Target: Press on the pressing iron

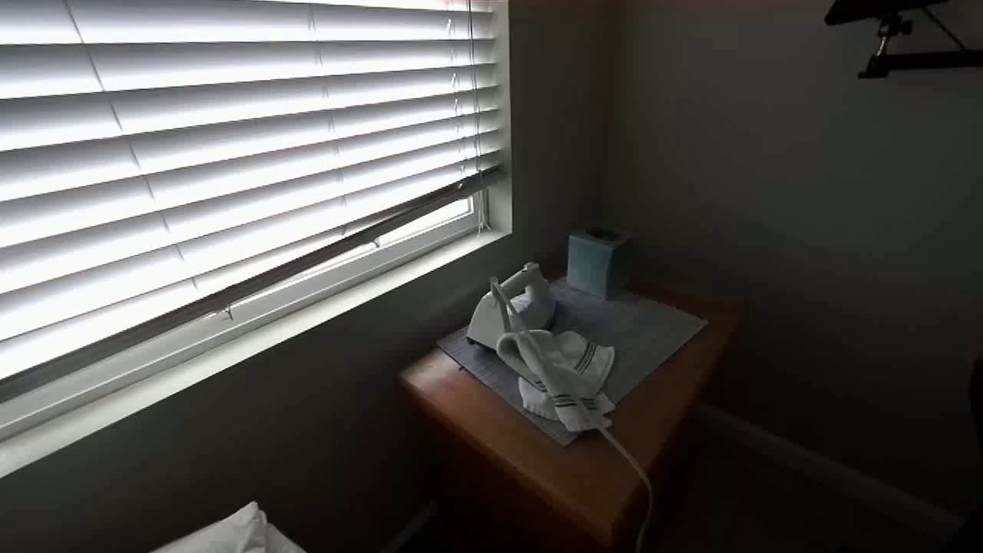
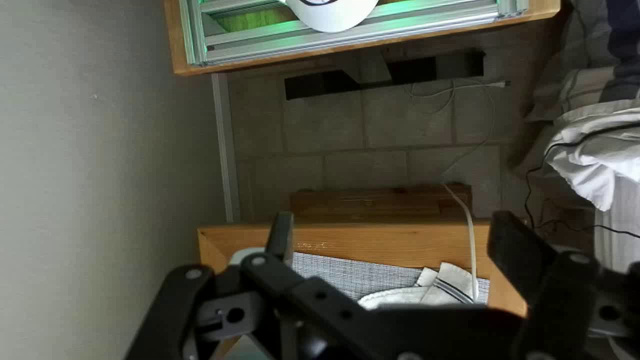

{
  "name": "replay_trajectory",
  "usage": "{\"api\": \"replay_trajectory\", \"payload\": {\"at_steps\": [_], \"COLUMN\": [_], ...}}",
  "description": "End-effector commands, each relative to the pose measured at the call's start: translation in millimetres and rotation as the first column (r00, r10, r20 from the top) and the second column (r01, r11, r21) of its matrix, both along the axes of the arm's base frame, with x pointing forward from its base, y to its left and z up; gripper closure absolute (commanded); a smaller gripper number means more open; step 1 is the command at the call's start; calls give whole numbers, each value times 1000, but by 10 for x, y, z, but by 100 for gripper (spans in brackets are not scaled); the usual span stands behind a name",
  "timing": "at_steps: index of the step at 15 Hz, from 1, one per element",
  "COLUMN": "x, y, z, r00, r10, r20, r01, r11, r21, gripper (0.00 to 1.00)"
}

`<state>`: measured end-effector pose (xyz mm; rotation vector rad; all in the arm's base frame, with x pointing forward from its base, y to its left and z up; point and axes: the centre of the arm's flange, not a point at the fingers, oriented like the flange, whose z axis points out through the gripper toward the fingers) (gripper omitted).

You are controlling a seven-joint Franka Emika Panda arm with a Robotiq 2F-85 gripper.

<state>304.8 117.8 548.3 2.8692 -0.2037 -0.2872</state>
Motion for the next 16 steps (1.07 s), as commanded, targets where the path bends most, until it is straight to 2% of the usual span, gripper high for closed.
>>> {"api": "replay_trajectory", "payload": {"at_steps": [1, 8, 11, 13, 16], "x": [0, 0, 476, 800, 1274], "y": [0, 0, -149, -335, -637], "z": [0, 0, 219, 340, 317], "r00": [1000, 1000, 998, 992, 985], "r10": [0, 0, -21, -42, -56], "r20": [0, 0, 63, 115, 165], "r01": [0, 0, 18, 29, 25], "r11": [1000, 1000, 998, 993, 983], "r21": [0, 0, 53, 117, 181], "gripper": [0, 0, 0, 0, 0]}}
